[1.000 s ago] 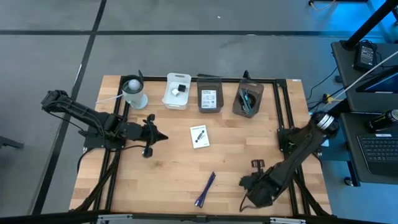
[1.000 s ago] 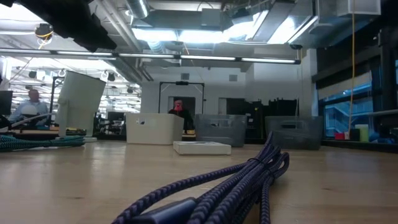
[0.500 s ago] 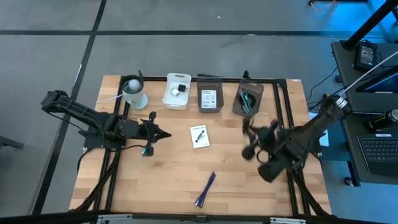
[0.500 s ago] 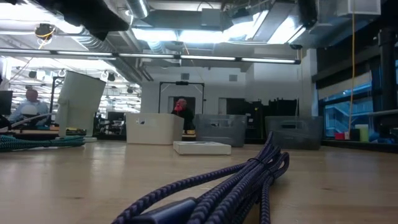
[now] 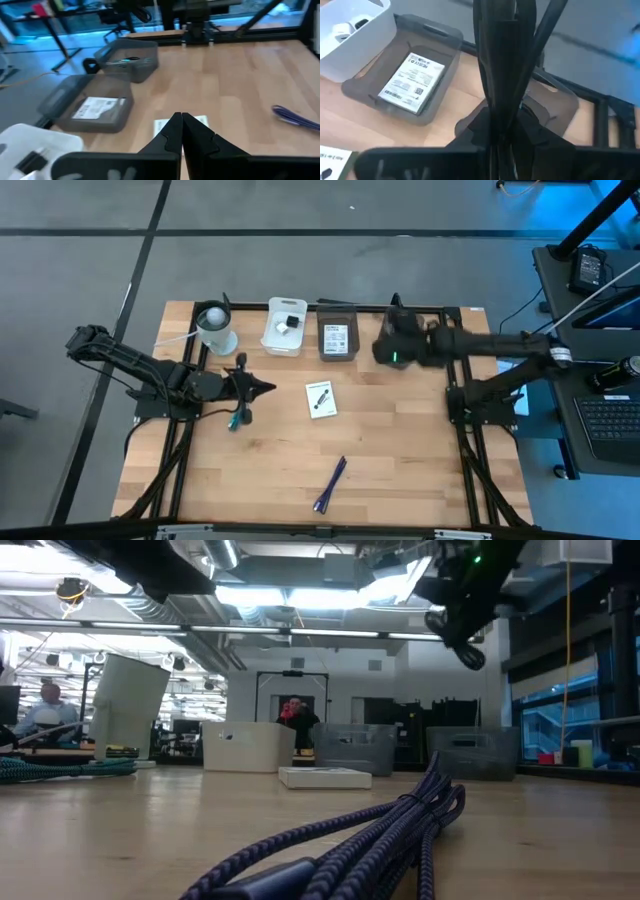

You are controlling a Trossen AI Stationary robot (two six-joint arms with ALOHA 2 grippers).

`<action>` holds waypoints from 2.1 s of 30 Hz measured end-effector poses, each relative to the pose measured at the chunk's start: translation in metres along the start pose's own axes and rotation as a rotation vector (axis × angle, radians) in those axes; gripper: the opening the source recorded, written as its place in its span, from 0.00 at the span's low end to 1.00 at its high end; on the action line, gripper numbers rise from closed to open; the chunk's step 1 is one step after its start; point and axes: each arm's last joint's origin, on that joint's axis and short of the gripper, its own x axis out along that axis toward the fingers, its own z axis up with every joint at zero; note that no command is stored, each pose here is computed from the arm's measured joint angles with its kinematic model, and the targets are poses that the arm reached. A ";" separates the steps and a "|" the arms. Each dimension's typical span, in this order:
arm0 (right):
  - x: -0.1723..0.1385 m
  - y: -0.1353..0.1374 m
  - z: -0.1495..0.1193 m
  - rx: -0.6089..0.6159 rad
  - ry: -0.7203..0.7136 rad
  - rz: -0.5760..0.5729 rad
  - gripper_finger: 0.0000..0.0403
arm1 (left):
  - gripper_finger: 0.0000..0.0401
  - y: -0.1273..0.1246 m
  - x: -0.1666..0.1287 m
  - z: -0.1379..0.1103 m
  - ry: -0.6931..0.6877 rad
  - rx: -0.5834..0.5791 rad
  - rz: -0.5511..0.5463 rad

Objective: Pick and place items into bin
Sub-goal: Put the black charger cable into the right black bin, then put the blue charger cable into the right black bin

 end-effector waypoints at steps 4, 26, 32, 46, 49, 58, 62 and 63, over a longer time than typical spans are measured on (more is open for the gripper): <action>0.032 -0.023 0.032 0.021 0.101 0.106 0.11 | 0.00 0.002 0.000 0.000 -0.005 -0.001 0.055; 0.176 -0.076 0.026 -0.012 0.676 0.117 0.13 | 0.00 0.012 0.003 0.001 -0.010 -0.079 0.179; 0.195 -0.075 0.017 -0.060 0.732 0.107 0.13 | 0.00 0.012 0.004 0.001 -0.009 -0.080 0.178; 0.196 -0.078 0.019 -0.144 0.703 0.096 0.27 | 0.00 0.012 0.004 0.001 -0.009 -0.078 0.179; 0.191 -0.084 0.023 -0.130 0.683 0.094 0.30 | 0.00 0.012 0.004 0.000 -0.009 -0.077 0.179; 0.169 -0.101 0.035 -0.105 0.625 0.097 0.39 | 0.00 0.013 0.004 0.001 -0.010 -0.078 0.194; 0.154 -0.105 0.041 -0.095 0.577 0.106 0.41 | 0.00 0.018 0.005 0.001 -0.013 -0.113 0.237; 0.149 -0.106 0.043 -0.091 0.562 0.113 0.41 | 0.00 0.019 0.006 0.001 -0.014 -0.128 0.245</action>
